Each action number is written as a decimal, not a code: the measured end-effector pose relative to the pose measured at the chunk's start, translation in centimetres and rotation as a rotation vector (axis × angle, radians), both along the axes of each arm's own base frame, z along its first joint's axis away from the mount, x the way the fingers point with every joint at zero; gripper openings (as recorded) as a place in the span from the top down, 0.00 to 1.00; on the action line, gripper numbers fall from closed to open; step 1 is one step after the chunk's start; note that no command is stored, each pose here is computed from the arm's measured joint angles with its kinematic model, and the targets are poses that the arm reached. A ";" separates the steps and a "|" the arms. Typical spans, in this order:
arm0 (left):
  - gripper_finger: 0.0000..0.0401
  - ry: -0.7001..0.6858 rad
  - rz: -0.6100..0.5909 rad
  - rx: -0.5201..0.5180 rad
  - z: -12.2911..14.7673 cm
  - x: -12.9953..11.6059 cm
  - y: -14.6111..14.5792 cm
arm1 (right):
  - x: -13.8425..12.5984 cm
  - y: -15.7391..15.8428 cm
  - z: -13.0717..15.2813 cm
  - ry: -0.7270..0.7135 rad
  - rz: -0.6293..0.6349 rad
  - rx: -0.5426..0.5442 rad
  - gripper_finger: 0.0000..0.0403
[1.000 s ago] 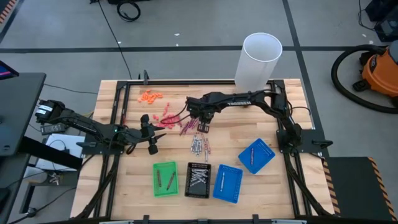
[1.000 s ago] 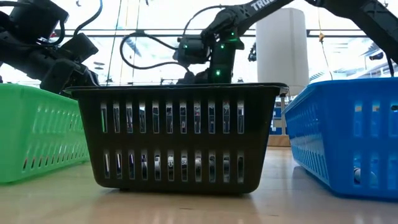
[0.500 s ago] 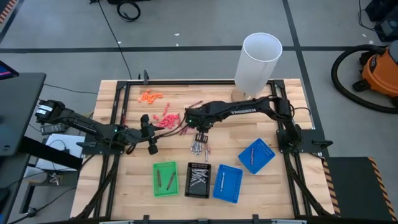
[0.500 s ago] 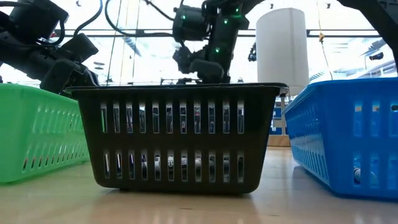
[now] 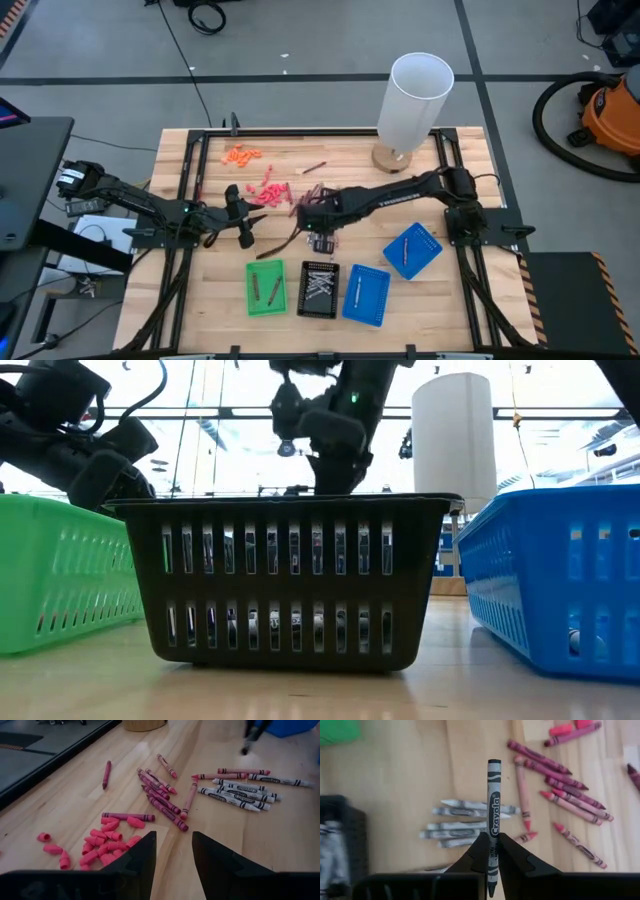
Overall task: Sort crayons
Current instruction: Put the black crayon into the black basket, then put the pink crayon into the right blue basket
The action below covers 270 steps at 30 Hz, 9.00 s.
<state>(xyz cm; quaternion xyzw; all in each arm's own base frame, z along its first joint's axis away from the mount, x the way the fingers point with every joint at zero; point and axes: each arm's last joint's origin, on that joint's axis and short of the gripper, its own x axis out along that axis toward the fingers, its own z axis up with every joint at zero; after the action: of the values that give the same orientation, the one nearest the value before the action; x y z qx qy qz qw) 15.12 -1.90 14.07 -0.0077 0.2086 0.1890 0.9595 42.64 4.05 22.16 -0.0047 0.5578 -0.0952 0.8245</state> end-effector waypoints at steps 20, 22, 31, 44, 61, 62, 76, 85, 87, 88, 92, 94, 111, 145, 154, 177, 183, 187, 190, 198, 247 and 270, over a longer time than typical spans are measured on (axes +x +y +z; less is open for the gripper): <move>0.66 -0.003 0.000 0.018 0.1 0.0 0.0 | -0.4 6.6 0.8 -0.090 0.116 0.160 0.91; 0.66 -0.003 0.000 0.018 0.1 0.0 0.0 | -0.6 7.1 0.8 -0.079 0.123 0.219 0.91; 0.66 -0.006 0.004 0.010 0.1 0.0 0.0 | -1.5 8.8 -1.6 -0.029 0.152 0.380 0.90; 0.66 -0.010 0.008 0.001 0.1 0.0 0.0 | -2.3 9.2 -4.9 -0.024 0.129 0.459 0.90; 0.66 -0.009 0.008 0.001 0.1 0.0 0.0 | -1.5 7.8 -3.2 -0.004 0.098 0.520 0.78; 0.66 -0.010 0.008 0.001 0.1 0.0 0.0 | -1.6 7.5 -3.0 0.020 0.078 0.494 0.78; 0.66 -0.009 0.008 0.001 0.1 0.0 0.0 | -1.7 0.7 -3.0 0.094 -0.364 0.222 0.78; 0.66 -0.007 0.008 0.002 0.1 0.0 0.0 | -2.0 -3.5 -4.3 0.109 -0.336 0.025 0.72; 0.66 -0.007 0.008 0.002 0.1 0.0 0.0 | -1.8 -4.3 -4.3 0.097 -0.276 -0.004 0.72; 0.66 -0.007 0.007 0.002 0.1 0.0 0.0 | -1.6 -4.7 -4.2 0.093 -0.233 -0.016 0.72; 0.66 -0.002 0.008 0.003 0.0 0.0 0.0 | -1.3 -6.0 -4.2 0.095 -0.071 -0.041 0.72; 0.66 0.006 0.008 0.005 -0.1 0.0 0.0 | -1.2 -6.7 -4.1 0.098 -0.023 -0.062 0.72; 0.66 0.024 0.020 -0.017 -0.3 -0.2 0.0 | -2.5 -12.5 -7.0 0.118 0.241 -0.110 0.72; 0.66 0.032 0.019 -0.012 -0.4 -0.2 0.1 | -3.7 -13.9 -7.7 0.113 0.167 0.089 0.93; 0.66 0.035 0.019 -0.011 -0.4 -0.2 0.1 | -3.6 -12.3 -7.7 0.170 0.135 0.016 0.93; 0.66 0.034 0.020 -0.012 -0.4 -0.2 0.1 | -2.0 -7.9 -4.2 0.183 0.130 -0.040 0.93; 0.66 0.033 0.020 -0.012 -0.4 -0.2 0.1 | -1.4 -6.5 -3.2 0.152 0.153 -0.048 0.93; 0.66 0.032 0.020 -0.014 -0.4 -0.2 0.1 | -1.2 -5.5 -2.6 0.146 0.159 -0.061 0.93; 0.66 0.032 0.021 -0.014 -0.4 -0.2 0.1 | -1.0 -4.7 -2.1 0.138 0.165 -0.060 0.93; 0.66 0.032 0.021 -0.014 -0.4 -0.2 0.1 | -0.5 -2.6 -0.8 0.092 0.183 -0.055 0.93; 0.66 0.029 0.024 -0.022 -0.4 -0.2 0.1 | -7.5 4.9 1.6 0.510 -0.203 -0.058 0.93; 0.66 0.031 0.032 -0.034 -0.4 -0.3 0.1 | -12.1 6.1 0.0 0.705 -0.338 0.038 0.93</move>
<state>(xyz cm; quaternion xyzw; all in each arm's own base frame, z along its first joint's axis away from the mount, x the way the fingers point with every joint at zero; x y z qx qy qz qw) 14.86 -1.83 13.64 -0.0244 0.2266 0.2008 0.9528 30.54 10.19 22.12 0.0701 0.8013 -0.2119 0.5551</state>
